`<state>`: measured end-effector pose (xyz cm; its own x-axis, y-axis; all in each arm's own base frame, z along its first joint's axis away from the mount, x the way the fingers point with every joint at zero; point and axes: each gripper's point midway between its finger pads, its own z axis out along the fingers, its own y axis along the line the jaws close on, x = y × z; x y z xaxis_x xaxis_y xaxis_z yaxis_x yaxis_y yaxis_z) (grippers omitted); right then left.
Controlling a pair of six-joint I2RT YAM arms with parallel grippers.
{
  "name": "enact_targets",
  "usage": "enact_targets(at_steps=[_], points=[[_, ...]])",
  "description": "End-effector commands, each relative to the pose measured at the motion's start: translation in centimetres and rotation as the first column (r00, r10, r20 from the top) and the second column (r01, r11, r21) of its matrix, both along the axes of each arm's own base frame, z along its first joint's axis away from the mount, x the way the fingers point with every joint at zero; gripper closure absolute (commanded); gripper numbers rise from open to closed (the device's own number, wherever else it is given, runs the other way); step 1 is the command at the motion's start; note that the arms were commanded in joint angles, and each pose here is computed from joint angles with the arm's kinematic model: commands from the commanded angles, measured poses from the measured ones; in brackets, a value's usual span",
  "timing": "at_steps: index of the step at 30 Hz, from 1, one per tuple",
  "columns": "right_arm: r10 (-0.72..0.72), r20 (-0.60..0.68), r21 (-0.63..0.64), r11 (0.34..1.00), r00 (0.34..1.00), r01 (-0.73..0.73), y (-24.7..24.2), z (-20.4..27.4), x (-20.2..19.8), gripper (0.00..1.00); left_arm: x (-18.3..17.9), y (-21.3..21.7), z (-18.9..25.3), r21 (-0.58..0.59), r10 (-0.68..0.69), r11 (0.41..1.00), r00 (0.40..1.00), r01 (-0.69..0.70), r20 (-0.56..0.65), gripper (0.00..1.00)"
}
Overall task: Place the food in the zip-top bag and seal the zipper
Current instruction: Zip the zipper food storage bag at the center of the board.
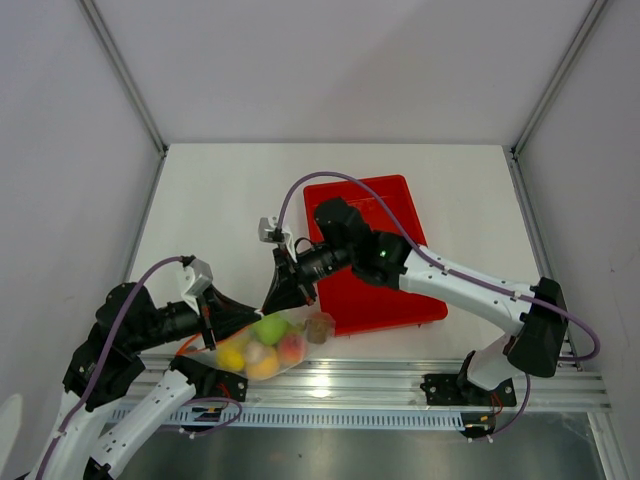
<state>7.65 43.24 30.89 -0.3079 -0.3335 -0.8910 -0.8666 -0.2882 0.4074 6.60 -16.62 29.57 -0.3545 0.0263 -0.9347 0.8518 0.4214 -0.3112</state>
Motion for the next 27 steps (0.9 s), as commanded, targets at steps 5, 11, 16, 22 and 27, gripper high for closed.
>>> enact_targets(at_steps=[5, 11, 16, 22, 27], points=[[-0.143, 0.068, 0.044, 0.989, 0.987, 0.141, -0.8, 1.4, 2.7, 1.00, -0.7, 0.2, 2.3, -0.046, -0.007, 0.999, 0.999, 0.010, 0.049, 0.99], [-0.201, 0.075, 0.054, 0.979, 0.977, 0.197, -2.6, 1.9, 3.8, 1.00, -0.9, 0.4, 2.2, -0.041, -0.002, 0.999, 0.999, 0.004, 0.047, 0.99], [-0.233, 0.083, 0.051, 0.972, 0.969, 0.229, -4.0, 1.9, 4.5, 1.00, -1.0, 0.5, 2.1, -0.041, -0.002, 0.999, 0.999, 0.004, 0.046, 0.99], [-0.276, 0.079, 0.055, 0.961, 0.958, 0.273, -5.5, 2.0, 4.9, 1.00, -1.2, 0.6, 2.2, -0.041, -0.003, 0.999, 0.999, 0.005, 0.047, 0.99], [-0.332, 0.081, 0.074, 0.942, 0.940, 0.326, -7.0, 2.7, 5.6, 1.00, -1.4, 0.8, 2.1, -0.036, 0.004, 0.999, 0.999, -0.002, 0.045, 1.00]])
